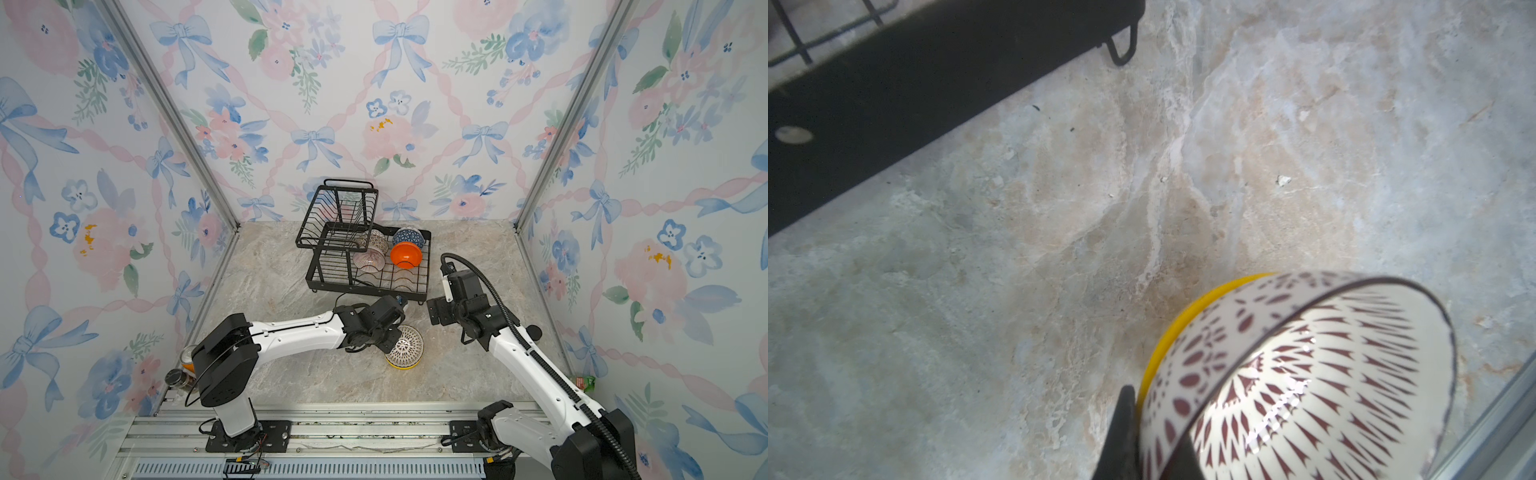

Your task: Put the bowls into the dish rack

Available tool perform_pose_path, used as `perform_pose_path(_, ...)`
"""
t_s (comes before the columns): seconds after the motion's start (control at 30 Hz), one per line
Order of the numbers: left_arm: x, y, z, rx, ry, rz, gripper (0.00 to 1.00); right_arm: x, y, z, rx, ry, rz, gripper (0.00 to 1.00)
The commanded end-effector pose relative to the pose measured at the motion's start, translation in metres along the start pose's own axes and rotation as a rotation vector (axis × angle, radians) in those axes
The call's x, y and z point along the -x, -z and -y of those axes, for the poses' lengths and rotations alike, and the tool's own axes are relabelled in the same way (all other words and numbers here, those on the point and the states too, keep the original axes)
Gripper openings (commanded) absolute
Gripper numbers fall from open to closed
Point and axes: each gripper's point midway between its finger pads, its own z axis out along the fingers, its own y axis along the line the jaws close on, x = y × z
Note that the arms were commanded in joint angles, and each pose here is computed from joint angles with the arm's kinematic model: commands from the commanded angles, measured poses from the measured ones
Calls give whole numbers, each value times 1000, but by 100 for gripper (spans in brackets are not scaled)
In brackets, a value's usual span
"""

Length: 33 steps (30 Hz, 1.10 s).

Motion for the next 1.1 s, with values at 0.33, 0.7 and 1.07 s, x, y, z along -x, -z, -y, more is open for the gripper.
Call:
perform_pose_path(0.33, 23, 23, 0, -26, 25, 69, 0, 6, 8, 2, 0, -18, 13, 97)
perform_pose_path(0.7, 45, 43, -8, -42, 64, 132, 0, 9, 12, 3, 3, -19, 31, 97)
perform_pose_path(1.07, 75, 97, -27, -9, 99, 285, 0, 26, 45, -13, 145, -56, 102, 97)
